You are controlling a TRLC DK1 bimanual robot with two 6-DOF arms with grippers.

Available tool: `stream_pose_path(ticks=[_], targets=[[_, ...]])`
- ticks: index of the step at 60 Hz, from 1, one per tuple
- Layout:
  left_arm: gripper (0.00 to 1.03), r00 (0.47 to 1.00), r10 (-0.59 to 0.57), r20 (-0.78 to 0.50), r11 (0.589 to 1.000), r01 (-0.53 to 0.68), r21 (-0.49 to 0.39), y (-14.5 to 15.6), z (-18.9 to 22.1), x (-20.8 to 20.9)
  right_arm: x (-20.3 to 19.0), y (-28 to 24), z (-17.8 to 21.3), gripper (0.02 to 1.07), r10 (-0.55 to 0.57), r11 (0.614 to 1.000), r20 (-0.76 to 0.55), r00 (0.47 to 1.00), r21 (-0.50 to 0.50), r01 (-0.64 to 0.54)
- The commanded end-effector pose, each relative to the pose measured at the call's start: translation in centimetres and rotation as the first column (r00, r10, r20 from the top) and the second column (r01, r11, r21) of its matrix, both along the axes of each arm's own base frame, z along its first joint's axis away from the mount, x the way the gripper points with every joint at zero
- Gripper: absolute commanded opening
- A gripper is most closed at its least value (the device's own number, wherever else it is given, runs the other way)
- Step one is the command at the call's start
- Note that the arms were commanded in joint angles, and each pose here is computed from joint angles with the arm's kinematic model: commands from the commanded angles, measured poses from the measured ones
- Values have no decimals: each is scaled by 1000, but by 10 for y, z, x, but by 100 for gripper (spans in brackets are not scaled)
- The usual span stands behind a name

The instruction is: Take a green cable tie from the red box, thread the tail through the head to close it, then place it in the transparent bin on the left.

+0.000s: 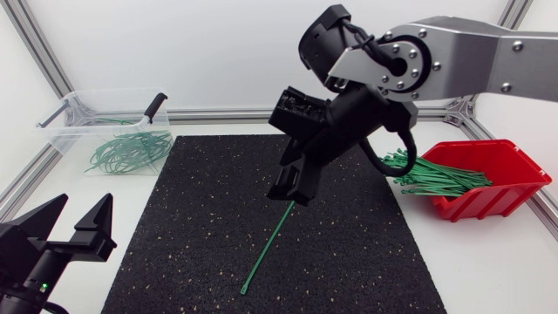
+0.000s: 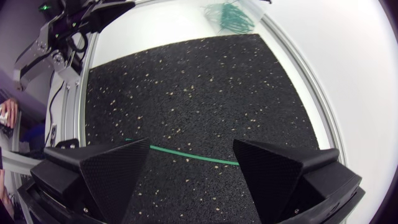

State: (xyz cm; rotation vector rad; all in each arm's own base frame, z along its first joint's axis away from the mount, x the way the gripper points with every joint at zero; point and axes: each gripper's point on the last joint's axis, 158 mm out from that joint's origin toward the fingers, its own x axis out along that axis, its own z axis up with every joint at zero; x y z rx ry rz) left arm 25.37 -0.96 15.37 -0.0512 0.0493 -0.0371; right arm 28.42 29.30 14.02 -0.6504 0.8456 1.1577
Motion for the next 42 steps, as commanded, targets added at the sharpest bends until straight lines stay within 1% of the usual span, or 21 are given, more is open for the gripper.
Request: stream_pose_path(ticks=[1, 4, 7, 10, 14, 17, 24, 25, 31, 34, 38, 40, 42], targets=[[99, 997, -8, -71, 1000, 9, 11, -2, -27, 1, -9, 8, -10, 102, 131, 988, -24, 991, -78, -132], [99, 998, -8, -70, 1000, 9, 11, -2, -26, 1, -18, 7, -13, 102, 189, 974, -57, 980, -118, -195], [99, 997, -10, -71, 1000, 10, 11, -2, -27, 1, -22, 11, -13, 102, 239, 960, -59, 969, -138, -245], [99, 997, -10, -71, 1000, 10, 11, -2, -27, 1, -21, 11, -17, 102, 271, 944, -59, 961, -176, -278], [99, 998, -8, -70, 1000, 9, 11, -2, -26, 1, -30, 12, -20, 102, 327, 917, -100, 940, -208, -341], [99, 998, -7, -70, 1000, 7, 11, -1, -26, 1, -31, 13, -22, 102, 355, 902, -96, 930, -225, -367], [99, 997, -5, -71, 1000, 6, 11, -1, -27, 1, -34, 8, -39, 102, 431, 832, -83, 898, -349, -431], [99, 998, -5, -70, 1000, 6, 11, -1, -26, 1, -36, 7, -41, 102, 447, 817, -86, 890, -365, -445], [99, 997, -5, -71, 1000, 6, 11, -1, -27, 1, -41, 5, -47, 102, 507, 765, -90, 857, -411, -496], [99, 997, -8, -71, 1000, 9, 11, -2, -27, 1, -42, 6, -46, 102, 538, 746, -83, 839, -416, -520], [99, 997, -10, -71, 1000, 10, 11, -2, -27, 1, -39, 5, -48, 102, 562, 716, -71, 824, -457, -528], [99, 997, -8, -71, 1000, 9, 11, -2, -27, 1, -40, 7, -48, 102, 591, 696, -64, 804, -464, -548], [99, 997, -8, -71, 1000, 9, 11, -2, -27, 1, -40, 8, -47, 102, 601, 687, -59, 797, -470, -554]])
